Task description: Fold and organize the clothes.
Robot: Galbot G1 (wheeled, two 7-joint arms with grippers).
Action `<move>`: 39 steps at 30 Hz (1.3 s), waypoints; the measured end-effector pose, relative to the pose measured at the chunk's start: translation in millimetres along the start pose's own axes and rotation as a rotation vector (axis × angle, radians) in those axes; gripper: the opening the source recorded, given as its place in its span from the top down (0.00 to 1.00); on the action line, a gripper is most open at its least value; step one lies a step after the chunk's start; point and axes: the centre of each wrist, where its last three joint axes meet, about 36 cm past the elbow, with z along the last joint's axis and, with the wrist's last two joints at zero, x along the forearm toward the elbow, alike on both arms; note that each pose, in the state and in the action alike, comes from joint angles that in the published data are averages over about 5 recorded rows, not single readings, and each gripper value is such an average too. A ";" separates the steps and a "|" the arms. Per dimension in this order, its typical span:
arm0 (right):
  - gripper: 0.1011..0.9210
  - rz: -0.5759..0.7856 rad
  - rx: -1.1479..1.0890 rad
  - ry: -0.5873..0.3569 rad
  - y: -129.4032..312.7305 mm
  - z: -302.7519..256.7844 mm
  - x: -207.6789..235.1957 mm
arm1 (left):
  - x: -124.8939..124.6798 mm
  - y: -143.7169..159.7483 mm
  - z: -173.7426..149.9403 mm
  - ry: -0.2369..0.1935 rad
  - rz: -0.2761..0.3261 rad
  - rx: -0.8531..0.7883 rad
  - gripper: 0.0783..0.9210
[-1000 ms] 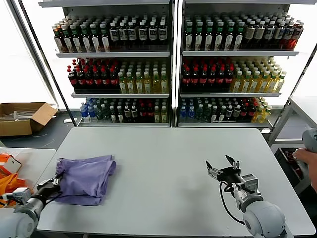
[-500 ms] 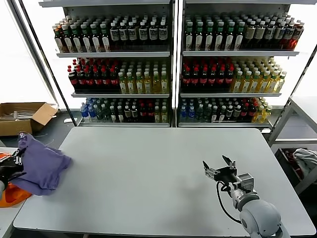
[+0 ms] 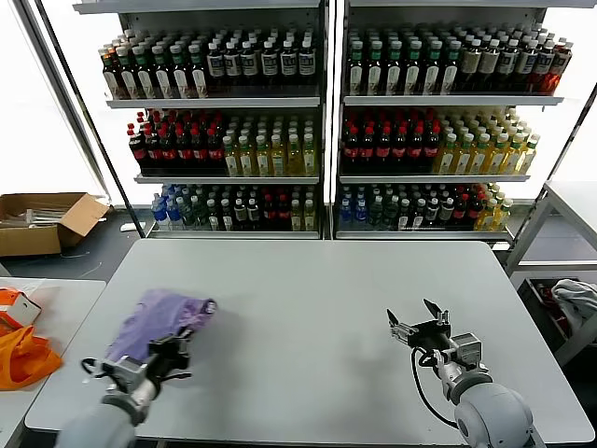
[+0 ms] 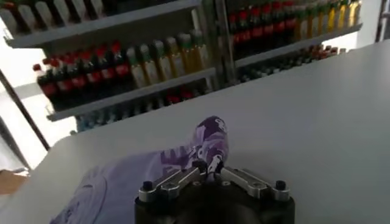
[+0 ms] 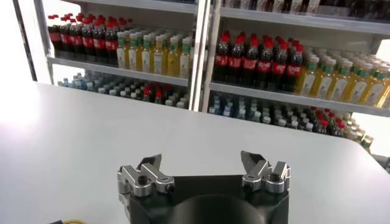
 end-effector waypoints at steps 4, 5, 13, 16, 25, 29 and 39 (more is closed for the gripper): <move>0.12 0.001 -0.001 0.000 0.8 -0.4 1.1 | -18.8 -30.4 -8.8 -0.016 0.062 0.075 0.97; 0.12 0.000 -0.001 0.000 1.4 -0.4 1.1 | -22.8 -37.0 -11.2 -0.019 0.077 0.094 0.97; 0.12 -0.008 -0.002 0.005 8.4 1.7 -0.7 | -47.7 -78.9 -31.1 -0.060 0.187 0.240 0.92; 0.12 -0.011 -0.002 0.010 9.7 2.4 -2.7 | -53.8 -87.4 -38.7 -0.078 0.218 0.287 0.82; 0.12 -0.026 -0.029 0.030 18.1 4.4 -13.9 | -57.1 -100.1 -57.4 -0.139 0.276 0.398 0.51; 0.12 -0.048 -0.054 0.034 25.0 3.4 -18.9 | -54.3 -99.8 -63.1 -0.160 0.267 0.420 0.38; 0.12 -0.183 -0.183 0.041 50.2 -11.4 -25.5 | -48.5 -77.3 -66.1 -0.149 0.112 0.354 0.12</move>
